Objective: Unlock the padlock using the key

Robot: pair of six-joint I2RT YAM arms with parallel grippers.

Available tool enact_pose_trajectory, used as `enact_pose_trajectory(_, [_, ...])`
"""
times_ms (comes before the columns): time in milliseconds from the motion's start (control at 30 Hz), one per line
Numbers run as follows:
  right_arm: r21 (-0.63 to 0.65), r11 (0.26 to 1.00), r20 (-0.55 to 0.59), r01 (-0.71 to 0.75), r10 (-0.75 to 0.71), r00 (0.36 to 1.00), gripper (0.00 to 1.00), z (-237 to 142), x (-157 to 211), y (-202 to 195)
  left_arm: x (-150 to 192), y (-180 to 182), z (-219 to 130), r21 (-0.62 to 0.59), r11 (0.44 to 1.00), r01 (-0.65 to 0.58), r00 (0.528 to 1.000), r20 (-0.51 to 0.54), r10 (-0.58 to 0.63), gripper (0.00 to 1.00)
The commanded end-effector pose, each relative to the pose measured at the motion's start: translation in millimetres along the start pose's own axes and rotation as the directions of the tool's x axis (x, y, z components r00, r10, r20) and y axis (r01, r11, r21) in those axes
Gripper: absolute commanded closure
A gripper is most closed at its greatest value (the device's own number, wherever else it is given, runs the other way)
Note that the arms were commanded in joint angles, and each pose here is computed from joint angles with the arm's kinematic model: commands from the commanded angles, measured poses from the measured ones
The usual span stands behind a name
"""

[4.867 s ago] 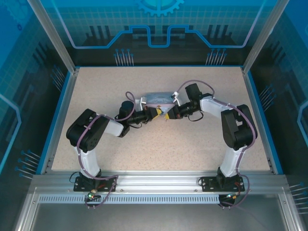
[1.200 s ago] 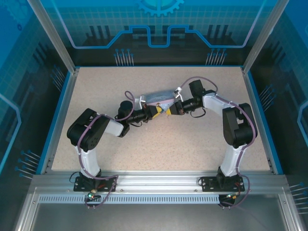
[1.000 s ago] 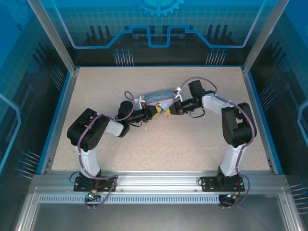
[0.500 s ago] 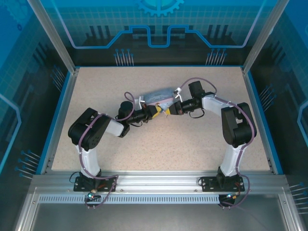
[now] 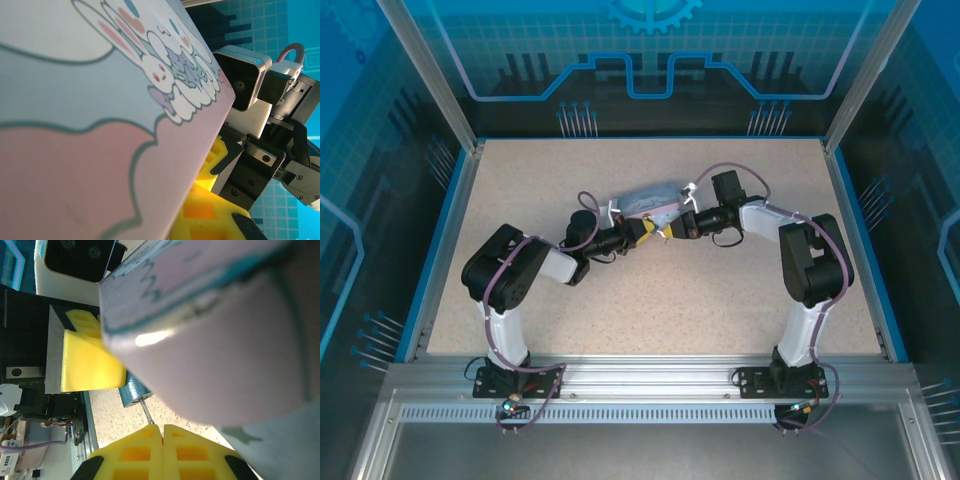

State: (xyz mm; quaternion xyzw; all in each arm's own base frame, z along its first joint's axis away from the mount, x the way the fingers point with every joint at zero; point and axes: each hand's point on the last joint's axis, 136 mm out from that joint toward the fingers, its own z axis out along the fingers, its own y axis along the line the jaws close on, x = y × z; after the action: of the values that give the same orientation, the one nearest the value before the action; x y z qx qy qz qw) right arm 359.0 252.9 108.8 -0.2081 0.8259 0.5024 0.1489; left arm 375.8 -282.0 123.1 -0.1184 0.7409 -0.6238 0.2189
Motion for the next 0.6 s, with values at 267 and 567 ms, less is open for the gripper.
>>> enact_pose_trajectory(267, [-0.021, 0.994, 0.025, 0.109, -0.109, 0.994, 1.00, 19.6, -15.1, 13.8, 35.9, -56.4, 4.6, 0.198, 0.975, -0.105, 0.982, -0.136, 0.133, 1.00])
enact_pose_trajectory(567, [-0.063, 0.991, 0.078, 0.121, -0.116, 0.990, 1.00, 5.9, -23.8, 26.0, 37.8, -52.0, 4.7, 0.194, 0.975, -0.107, 0.981, -0.140, 0.135, 1.00])
